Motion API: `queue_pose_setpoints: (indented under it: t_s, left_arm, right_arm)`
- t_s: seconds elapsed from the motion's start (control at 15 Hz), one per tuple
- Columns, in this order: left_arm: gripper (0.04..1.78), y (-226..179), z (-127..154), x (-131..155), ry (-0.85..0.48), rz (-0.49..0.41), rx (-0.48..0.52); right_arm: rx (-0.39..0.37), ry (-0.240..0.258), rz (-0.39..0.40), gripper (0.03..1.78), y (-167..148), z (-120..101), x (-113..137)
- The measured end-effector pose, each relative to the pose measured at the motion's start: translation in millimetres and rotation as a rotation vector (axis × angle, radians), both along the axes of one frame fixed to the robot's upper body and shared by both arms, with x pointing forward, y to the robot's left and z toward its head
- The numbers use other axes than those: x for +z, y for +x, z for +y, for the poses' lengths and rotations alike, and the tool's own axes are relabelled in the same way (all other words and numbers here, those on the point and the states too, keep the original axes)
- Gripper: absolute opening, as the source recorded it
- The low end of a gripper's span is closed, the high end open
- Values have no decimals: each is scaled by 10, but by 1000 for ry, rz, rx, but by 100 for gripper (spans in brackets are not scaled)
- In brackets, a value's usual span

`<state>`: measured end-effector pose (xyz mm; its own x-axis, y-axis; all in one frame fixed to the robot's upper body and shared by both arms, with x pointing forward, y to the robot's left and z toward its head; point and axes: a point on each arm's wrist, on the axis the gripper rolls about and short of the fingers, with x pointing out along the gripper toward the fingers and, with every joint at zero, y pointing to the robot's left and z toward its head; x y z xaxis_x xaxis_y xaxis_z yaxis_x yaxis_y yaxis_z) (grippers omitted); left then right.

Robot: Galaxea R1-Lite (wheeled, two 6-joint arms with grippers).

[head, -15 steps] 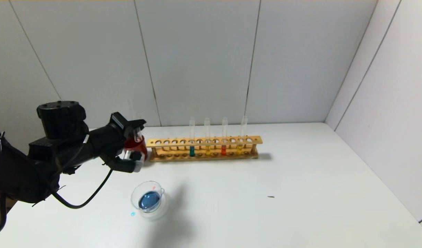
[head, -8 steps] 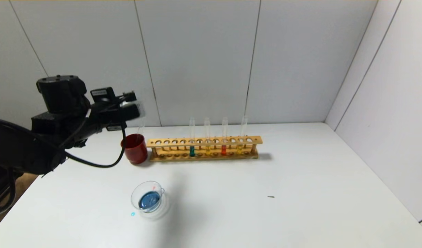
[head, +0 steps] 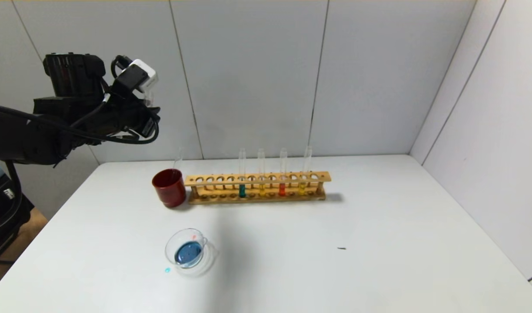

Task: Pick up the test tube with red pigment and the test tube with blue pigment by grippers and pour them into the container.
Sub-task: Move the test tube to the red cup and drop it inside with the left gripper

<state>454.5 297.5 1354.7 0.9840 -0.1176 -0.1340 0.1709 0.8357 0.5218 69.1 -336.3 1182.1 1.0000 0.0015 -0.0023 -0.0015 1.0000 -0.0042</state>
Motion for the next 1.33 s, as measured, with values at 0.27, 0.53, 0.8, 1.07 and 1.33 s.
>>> queue_pose_setpoints:
  t_s: [0.27, 0.53, 0.8, 1.07, 1.33]
  left_arm:
    - [33, -3, 24, -110, -173, 135, 35]
    - [33, -62, 22, -182, -347, 249, 55]
    - [33, -69, 19, -223, -431, 267, 70]
    - [33, -16, 34, -322, -433, 284, 94]
    - [33, 71, 106, -444, -439, 250, 106]
  right_arm:
    - [0, 0, 0, 175, 0, 0, 0]
    - [0, 0, 0, 175, 0, 0, 0]
    - [0, 0, 0, 175, 0, 0, 0]
    - [0, 0, 0, 175, 0, 0, 0]
    - [0, 0, 0, 175, 0, 0, 0]
